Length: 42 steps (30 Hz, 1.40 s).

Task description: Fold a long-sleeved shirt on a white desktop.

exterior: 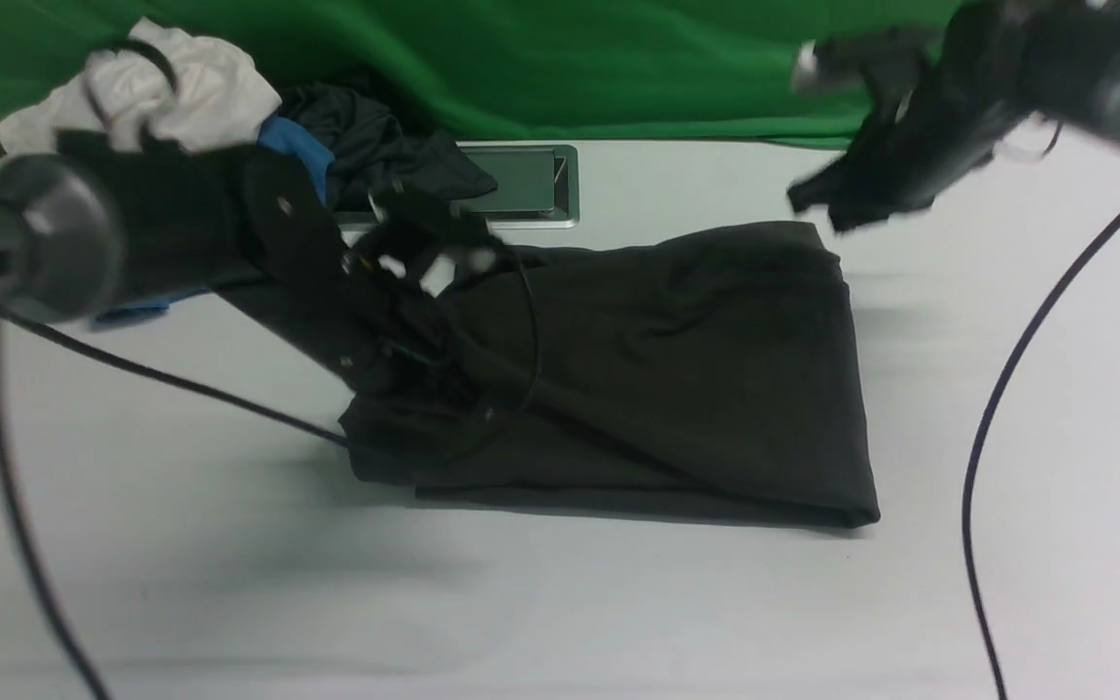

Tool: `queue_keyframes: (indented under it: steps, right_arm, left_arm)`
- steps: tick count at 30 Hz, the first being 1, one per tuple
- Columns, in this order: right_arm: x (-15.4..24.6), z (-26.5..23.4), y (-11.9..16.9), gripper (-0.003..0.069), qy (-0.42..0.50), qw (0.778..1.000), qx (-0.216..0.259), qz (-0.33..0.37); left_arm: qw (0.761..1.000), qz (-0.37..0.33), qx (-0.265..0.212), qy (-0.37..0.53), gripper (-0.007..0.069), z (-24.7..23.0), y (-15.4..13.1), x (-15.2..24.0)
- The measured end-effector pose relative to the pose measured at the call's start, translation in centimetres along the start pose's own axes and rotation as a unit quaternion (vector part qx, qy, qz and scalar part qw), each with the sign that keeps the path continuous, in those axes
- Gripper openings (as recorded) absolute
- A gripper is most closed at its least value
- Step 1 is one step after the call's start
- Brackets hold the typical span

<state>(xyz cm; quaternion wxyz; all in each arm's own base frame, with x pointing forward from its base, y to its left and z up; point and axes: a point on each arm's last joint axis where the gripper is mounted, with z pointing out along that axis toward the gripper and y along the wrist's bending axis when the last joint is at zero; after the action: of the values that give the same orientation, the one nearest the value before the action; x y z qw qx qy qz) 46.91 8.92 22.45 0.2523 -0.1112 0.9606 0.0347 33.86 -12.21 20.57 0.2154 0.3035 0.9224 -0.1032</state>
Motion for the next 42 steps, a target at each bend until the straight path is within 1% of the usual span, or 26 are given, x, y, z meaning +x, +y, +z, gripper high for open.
queue_keyframes:
  steps: [2, 3, 4, 5, 8, 9, 10, 12, 16, 20, 24, 29, 32, 35, 37, 39, 42]
  right_arm:
    - [-0.3, -2.3, 1.0, 0.0134, 0.0, 1.0, -0.028, -0.002]
    - [-0.3, -2.9, 2.0, 0.0135, 0.007, 0.998, -0.055, -0.007]
    - [-0.2, -3.0, 2.1, 0.0135, 0.009, 0.998, -0.056, -0.008]
    - [0.0, -2.9, 3.1, 0.0135, 0.017, 0.997, -0.075, -0.017]
    - [1.2, -0.5, 5.1, 0.0135, 0.045, 0.994, -0.092, -0.035]
    - [1.3, -0.1, 5.1, 0.0135, 0.048, 0.994, -0.092, -0.034]
    - [1.8, 1.3, 5.3, 0.0135, 0.06, 0.993, -0.093, -0.033]
    - [2.3, 2.7, 5.2, 0.0135, 0.068, 0.993, -0.092, -0.03]
    - [3.0, 5.7, 3.8, 0.0135, 0.073, 0.994, -0.081, -0.013]
    - [3.1, 6.3, 3.1, 0.0135, 0.074, 0.994, -0.083, 0.001]
    - [3.1, 6.6, 2.8, 0.0134, 0.074, 0.993, -0.089, 0.015]
    - [3.0, 6.6, 2.6, 0.0134, 0.071, 0.993, -0.091, 0.014]
    - [2.6, 6.6, 2.4, 0.0134, 0.067, 0.994, -0.087, 0.008]
    - [2.0, 6.5, 2.0, 0.0137, 0.061, 0.995, -0.079, 0.0]
    - [1.7, 6.2, 1.7, 0.0139, 0.062, 0.995, -0.075, -0.005]
    - [1.1, 5.0, 1.4, 0.0143, 0.057, 0.996, -0.069, -0.013]
    - [0.1, 2.4, 1.3, 0.0146, 0.035, 0.997, -0.066, -0.017]
  left_arm:
    - [1.0, -0.006, 0.008, -0.028, 0.0052, -1.6, -0.6, -0.5]
    - [0.999, -0.002, 0.015, -0.035, 0.0052, -1.9, -1.0, -0.7]
    - [0.999, 0.0, 0.016, -0.035, 0.0052, -1.9, -1.1, -0.8]
    - [0.999, 0.008, 0.019, -0.036, 0.0052, -1.7, -1.6, -0.9]
    - [0.999, 0.024, 0.027, -0.02, 0.0052, 0.3, -3.0, -0.4]
    - [0.999, 0.025, 0.028, -0.018, 0.0052, 0.5, -3.1, -0.4]
    - [0.999, 0.028, 0.032, -0.007, 0.0052, 1.4, -3.4, -0.2]
    - [0.999, 0.03, 0.034, 0.009, 0.0052, 2.7, -3.4, 0.2]
    - [0.997, 0.042, 0.033, 0.055, 0.0052, 5.1, -3.1, 1.4]
    - [0.996, 0.034, 0.038, 0.069, 0.0052, 5.1, -3.1, 1.6]
    - [0.994, 0.041, 0.046, 0.091, 0.0052, 5.0, -3.3, 1.9]
    - [0.994, 0.036, 0.038, 0.1, 0.0052, 4.8, -3.1, 2.0]
    - [0.992, 0.053, 0.023, 0.114, 0.0052, 3.8, -3.0, 2.1]
    - [0.992, 0.06, 0.014, 0.109, 0.0052, 2.9, -2.9, 2.0]
    - [0.994, 0.064, 0.005, 0.086, 0.0052, 1.6, -3.0, 1.5]
    - [0.997, 0.07, -0.009, 0.04, 0.0052, -1.2, -3.3, 0.6]
    - [0.997, 0.074, -0.022, -0.001, 0.0052, -4.1, -3.7, 0.1]
